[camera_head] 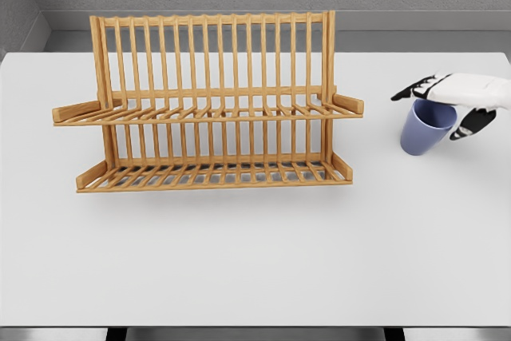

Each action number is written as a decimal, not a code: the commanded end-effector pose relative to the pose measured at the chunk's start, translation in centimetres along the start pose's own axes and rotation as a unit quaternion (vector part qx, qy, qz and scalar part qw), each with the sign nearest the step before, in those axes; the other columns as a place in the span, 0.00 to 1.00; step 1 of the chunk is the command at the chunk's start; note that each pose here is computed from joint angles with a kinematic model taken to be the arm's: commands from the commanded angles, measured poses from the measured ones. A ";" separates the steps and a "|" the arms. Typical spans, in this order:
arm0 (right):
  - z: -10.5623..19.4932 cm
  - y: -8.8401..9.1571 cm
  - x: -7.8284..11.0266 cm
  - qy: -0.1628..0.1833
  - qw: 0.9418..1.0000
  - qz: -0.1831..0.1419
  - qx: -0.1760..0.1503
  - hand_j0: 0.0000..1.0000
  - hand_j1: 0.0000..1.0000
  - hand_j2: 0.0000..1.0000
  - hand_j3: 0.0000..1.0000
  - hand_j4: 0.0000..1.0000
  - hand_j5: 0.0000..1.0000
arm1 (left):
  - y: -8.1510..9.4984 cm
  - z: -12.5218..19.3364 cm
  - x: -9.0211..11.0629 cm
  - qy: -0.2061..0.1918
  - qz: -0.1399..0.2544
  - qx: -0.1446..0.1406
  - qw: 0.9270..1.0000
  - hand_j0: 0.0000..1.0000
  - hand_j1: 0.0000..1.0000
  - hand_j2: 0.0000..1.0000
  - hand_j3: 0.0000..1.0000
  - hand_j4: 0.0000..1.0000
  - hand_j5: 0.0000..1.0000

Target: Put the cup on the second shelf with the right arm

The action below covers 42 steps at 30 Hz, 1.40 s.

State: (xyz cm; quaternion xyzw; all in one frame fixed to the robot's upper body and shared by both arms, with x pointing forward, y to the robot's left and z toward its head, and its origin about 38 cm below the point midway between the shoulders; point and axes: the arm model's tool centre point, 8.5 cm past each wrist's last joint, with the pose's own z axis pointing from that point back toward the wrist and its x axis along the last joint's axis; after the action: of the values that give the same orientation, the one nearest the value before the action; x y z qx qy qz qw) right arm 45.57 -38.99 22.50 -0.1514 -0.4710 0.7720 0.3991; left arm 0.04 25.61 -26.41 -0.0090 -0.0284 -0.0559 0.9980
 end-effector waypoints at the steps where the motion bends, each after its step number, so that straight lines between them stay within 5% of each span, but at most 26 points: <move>1: -0.2 0.4 0.0 -0.001 1.000 -0.004 0.007 1.00 1.00 1.00 1.00 1.00 1.00 | 0.0 0.0 0.0 0.000 0.000 0.000 1.000 1.00 1.00 1.00 1.00 1.00 1.00; 8: -0.3 0.6 -0.3 0.002 1.000 -0.010 0.005 1.00 1.00 1.00 1.00 1.00 1.00 | 0.0 0.0 0.0 0.000 -0.001 0.000 1.000 1.00 1.00 1.00 1.00 1.00 1.00; 10: -0.3 0.5 -0.3 0.002 1.000 -0.009 0.005 0.77 0.77 0.77 0.77 0.77 0.77 | 0.0 0.0 0.0 0.000 0.000 0.000 1.000 1.00 1.00 1.00 1.00 1.00 1.00; 13: -0.3 0.5 -0.3 0.002 1.000 -0.009 0.005 0.70 0.70 0.70 0.70 0.70 0.70 | 0.0 0.0 0.0 0.000 0.000 0.000 1.000 1.00 1.00 1.00 1.00 1.00 1.00; 28: 0.3 -1.4 -0.1 0.002 1.000 0.002 -0.015 0.67 0.67 0.67 0.67 0.67 0.67 | 0.0 0.0 0.0 0.000 -0.001 0.000 1.000 1.00 1.00 1.00 1.00 1.00 1.00; 42: 2.5 -5.3 -0.3 0.012 0.997 0.017 -0.076 0.66 0.66 0.66 0.66 0.66 0.66 | 0.0 0.0 0.0 0.000 0.000 0.000 1.000 1.00 1.00 1.00 1.00 1.00 1.00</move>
State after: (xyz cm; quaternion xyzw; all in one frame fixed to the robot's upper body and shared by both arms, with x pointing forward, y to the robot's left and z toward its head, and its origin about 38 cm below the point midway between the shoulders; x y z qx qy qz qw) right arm 46.76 -39.35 27.66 -0.1937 -0.5136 0.7448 0.3794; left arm 0.04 25.61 -26.41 -0.0090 -0.0284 -0.0561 0.9980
